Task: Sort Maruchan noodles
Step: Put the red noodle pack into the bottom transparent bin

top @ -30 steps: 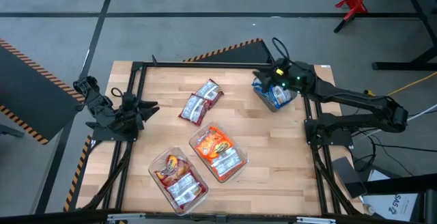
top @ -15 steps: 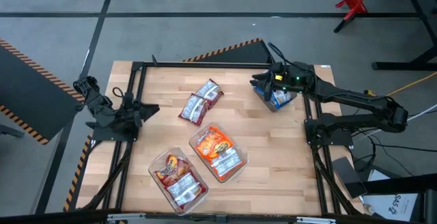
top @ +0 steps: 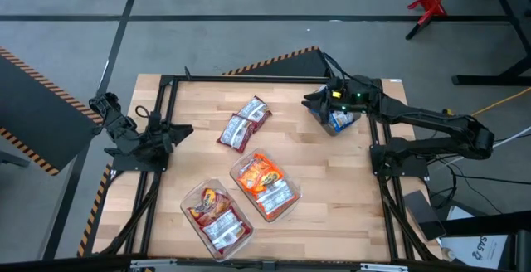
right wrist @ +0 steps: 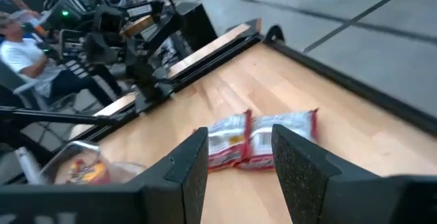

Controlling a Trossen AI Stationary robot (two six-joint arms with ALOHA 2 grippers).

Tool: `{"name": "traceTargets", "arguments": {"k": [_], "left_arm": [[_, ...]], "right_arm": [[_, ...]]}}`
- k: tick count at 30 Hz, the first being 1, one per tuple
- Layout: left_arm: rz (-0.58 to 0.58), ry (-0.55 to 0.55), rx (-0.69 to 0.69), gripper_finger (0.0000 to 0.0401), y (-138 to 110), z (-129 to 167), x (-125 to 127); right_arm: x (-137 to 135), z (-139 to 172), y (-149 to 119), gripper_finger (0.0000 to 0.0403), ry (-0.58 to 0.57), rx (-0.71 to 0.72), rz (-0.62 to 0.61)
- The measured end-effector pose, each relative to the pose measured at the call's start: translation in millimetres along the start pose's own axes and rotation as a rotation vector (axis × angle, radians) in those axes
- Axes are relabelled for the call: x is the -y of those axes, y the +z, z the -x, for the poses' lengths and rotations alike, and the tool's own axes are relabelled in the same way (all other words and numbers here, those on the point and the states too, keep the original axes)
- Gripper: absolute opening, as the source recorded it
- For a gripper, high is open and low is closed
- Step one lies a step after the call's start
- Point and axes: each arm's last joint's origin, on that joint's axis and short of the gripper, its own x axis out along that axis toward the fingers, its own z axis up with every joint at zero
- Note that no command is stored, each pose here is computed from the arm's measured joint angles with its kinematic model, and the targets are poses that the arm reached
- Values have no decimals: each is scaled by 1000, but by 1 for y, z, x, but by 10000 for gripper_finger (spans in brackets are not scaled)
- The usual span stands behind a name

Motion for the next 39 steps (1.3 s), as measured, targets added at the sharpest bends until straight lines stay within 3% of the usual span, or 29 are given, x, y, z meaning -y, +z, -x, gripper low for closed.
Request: {"name": "traceTargets", "arguments": {"k": [4, 9, 13, 19, 27, 31, 34, 39], "left_arm": [[-15, 24, 39, 172, 1, 0, -1], [-36, 42, 19, 172, 0, -1, -4], [-49, 118, 36, 172, -2, -3, -11], [-54, 183, 27, 172, -1, -9, -13], [-78, 168, -92, 172, -10, -38, 10], [-111, 238, -128, 172, -16, -54, 9], [-134, 323, -150, 172, -19, -62, 3], [-111, 363, -185, 172, -18, -70, -2]], "right_arm": [[-1, -8, -7, 150, 68, -72, -68], [-10, -21, -19, 150, 68, -115, -63], [-12, -37, -35, 150, 74, -199, -45], [-8, -56, -54, 150, -21, -264, -34], [-7, -59, -50, 154, -46, -193, 57], [-9, -63, -40, 183, -47, -90, 120], [-9, -73, -35, 221, -76, -90, 176], [-9, -108, -28, 278, -52, -126, 250]]}}
